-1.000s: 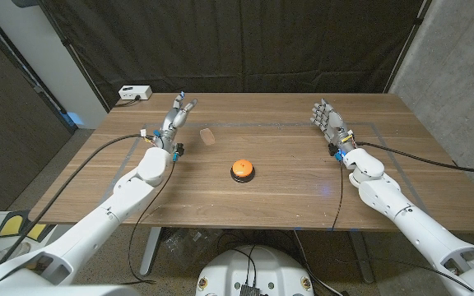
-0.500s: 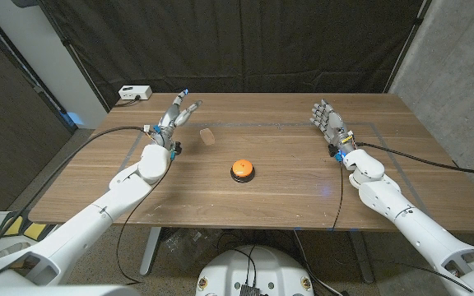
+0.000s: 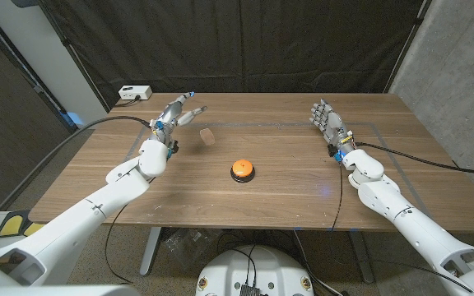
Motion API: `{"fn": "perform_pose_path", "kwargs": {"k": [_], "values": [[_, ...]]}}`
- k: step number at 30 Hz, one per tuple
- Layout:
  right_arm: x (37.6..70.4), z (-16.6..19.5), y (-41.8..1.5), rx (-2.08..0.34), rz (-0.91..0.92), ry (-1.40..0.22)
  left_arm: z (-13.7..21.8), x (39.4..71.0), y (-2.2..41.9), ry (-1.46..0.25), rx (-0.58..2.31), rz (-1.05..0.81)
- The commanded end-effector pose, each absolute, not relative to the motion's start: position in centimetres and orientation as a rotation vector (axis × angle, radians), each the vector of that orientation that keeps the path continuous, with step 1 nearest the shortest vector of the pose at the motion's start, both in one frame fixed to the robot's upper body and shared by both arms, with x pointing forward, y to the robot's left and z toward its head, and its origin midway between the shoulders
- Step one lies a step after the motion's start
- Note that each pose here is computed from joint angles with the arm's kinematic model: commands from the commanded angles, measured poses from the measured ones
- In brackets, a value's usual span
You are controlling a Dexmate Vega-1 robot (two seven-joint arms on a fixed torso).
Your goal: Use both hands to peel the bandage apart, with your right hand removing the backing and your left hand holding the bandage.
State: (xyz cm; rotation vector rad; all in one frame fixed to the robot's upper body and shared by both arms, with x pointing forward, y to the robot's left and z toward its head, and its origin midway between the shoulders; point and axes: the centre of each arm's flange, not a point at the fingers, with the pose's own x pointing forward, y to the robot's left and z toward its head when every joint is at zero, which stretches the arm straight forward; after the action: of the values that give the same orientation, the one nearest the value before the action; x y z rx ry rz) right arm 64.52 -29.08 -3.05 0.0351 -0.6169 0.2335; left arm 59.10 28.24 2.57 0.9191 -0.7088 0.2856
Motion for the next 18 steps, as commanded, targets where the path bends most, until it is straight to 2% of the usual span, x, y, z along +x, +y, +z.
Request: {"fn": "perform_pose_path", "kwargs": {"k": [1,18], "values": [[64.9,-3.0,-28.8,0.038,0.241,-0.617,3.7,58.3,27.9,-0.672,1.097,0.357],[65.2,-3.1,-29.0,0.039,0.234,-0.62,5.7,58.5,27.0,-0.544,1.343,0.312]]}}
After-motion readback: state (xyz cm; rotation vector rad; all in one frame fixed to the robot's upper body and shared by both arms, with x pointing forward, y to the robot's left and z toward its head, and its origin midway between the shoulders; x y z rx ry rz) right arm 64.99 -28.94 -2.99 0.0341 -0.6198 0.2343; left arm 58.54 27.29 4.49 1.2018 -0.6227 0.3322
